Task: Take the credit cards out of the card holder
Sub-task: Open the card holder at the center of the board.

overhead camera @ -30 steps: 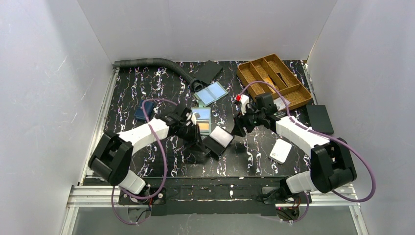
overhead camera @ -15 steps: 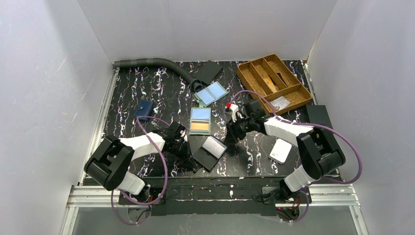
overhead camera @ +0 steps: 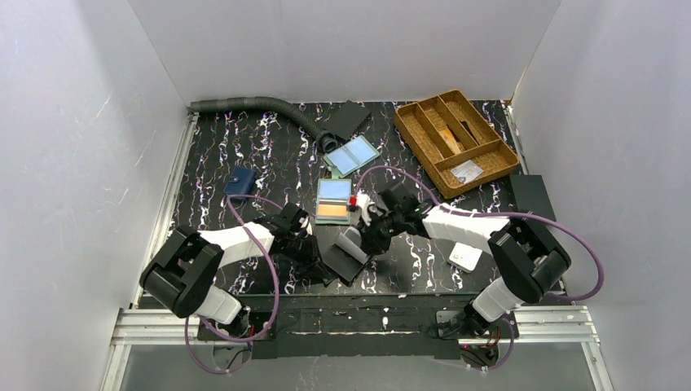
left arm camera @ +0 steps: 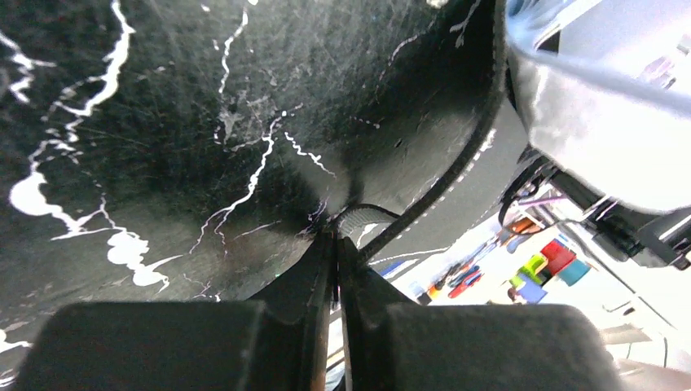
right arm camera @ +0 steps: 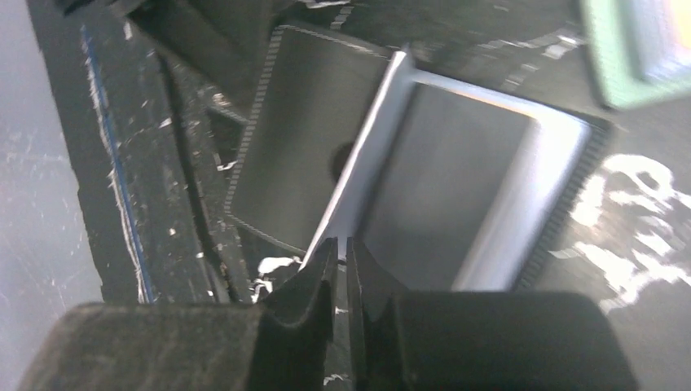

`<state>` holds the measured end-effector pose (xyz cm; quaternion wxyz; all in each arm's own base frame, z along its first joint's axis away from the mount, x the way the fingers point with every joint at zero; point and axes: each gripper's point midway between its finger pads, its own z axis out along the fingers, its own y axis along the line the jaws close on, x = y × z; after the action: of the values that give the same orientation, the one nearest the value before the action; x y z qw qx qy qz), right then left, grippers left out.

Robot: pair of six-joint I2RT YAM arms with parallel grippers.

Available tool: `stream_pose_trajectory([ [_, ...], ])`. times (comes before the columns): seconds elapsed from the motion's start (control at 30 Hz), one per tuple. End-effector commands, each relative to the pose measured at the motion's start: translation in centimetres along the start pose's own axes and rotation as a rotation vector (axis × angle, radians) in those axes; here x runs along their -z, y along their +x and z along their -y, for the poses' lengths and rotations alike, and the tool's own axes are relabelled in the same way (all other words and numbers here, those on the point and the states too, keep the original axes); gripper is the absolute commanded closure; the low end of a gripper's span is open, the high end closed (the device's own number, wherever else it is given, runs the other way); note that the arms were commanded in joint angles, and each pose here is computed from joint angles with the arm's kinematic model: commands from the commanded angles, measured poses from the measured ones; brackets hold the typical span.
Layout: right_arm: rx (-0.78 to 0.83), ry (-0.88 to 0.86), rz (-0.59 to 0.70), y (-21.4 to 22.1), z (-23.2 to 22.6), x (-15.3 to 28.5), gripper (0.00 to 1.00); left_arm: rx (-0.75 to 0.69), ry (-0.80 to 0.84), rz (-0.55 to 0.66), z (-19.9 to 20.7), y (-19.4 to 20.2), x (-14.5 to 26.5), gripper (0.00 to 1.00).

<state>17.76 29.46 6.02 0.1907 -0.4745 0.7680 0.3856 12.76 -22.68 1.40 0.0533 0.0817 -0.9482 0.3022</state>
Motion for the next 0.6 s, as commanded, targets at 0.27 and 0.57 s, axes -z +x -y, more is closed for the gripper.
stream_pose_trajectory([
  [0.27, 0.254, -0.027, -0.133, 1.2, -3.8, -3.9, 0.82, 0.073, 0.053, 0.224, -0.3, 0.0, 3.5, 0.4],
  [0.57, 0.25, -0.002, -0.147, 1.2, -3.3, -4.0, 0.79, 0.019, 0.271, 0.333, 2.9, -1.1, 4.9, 0.41],
])
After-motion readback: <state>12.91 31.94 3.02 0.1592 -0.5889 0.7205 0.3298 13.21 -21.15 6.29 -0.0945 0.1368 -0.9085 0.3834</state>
